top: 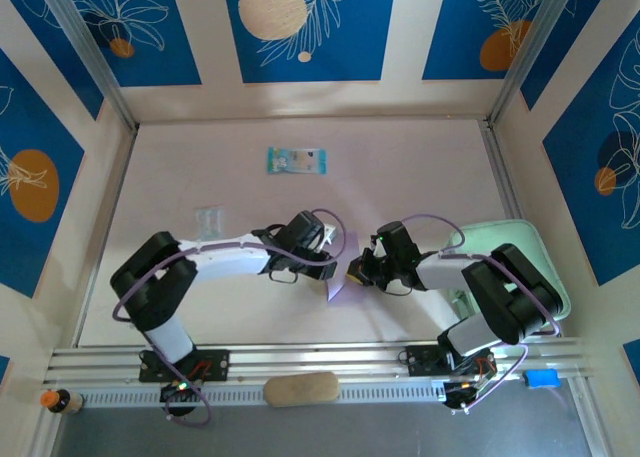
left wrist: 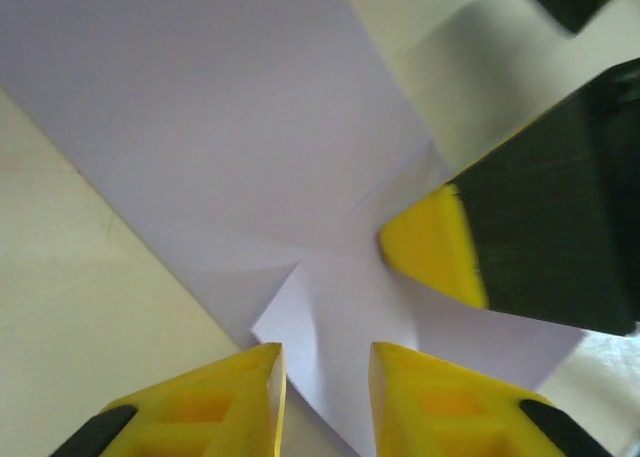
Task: Fold a paper plane with a square sheet of paper (pick it up from the middle)
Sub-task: Fold the triangle a second time at the center of the table.
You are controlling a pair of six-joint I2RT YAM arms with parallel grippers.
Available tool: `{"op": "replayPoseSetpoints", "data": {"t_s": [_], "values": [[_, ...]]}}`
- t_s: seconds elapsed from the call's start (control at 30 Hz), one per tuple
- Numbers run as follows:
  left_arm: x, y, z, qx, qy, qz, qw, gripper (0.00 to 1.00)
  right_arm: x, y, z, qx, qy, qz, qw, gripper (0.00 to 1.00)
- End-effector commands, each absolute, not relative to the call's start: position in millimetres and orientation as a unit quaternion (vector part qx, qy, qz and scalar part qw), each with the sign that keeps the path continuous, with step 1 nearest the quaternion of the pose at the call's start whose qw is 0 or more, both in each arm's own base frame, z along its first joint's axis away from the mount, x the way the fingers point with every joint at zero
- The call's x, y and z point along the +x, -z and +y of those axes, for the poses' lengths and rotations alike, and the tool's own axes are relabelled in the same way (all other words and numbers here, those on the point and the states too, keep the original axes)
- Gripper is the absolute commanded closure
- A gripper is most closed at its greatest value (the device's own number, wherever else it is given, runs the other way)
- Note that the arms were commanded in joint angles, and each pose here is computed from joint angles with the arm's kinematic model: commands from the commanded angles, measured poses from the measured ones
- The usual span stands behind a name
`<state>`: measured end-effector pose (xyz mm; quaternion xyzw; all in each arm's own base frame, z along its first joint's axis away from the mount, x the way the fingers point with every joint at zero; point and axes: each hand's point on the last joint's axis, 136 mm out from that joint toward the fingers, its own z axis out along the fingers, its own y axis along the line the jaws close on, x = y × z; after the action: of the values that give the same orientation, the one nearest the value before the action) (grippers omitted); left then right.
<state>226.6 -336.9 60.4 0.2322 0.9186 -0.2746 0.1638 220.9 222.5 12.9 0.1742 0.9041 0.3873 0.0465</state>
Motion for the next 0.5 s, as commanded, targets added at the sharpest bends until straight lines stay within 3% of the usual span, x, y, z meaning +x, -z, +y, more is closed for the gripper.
{"op": "replayPoseSetpoints", "data": {"t_s": [0.0, 0.23, 0.47], "values": [[228, -87, -337, 0.218, 0.297, 0.913, 0.173, 0.75, 201, 14, 202, 0.210, -0.331, 0.920, 0.016, 1.00], [195, -98, -363, 0.240, 0.388, 0.884, 0.101, 0.90, 200, 14, 201, 0.216, -0.328, 0.920, 0.015, 1.00], [177, -86, -382, 0.246, 0.427, 0.869, 0.039, 0.92, 201, 13, 200, 0.218, -0.327, 0.919, 0.016, 1.00]]}}
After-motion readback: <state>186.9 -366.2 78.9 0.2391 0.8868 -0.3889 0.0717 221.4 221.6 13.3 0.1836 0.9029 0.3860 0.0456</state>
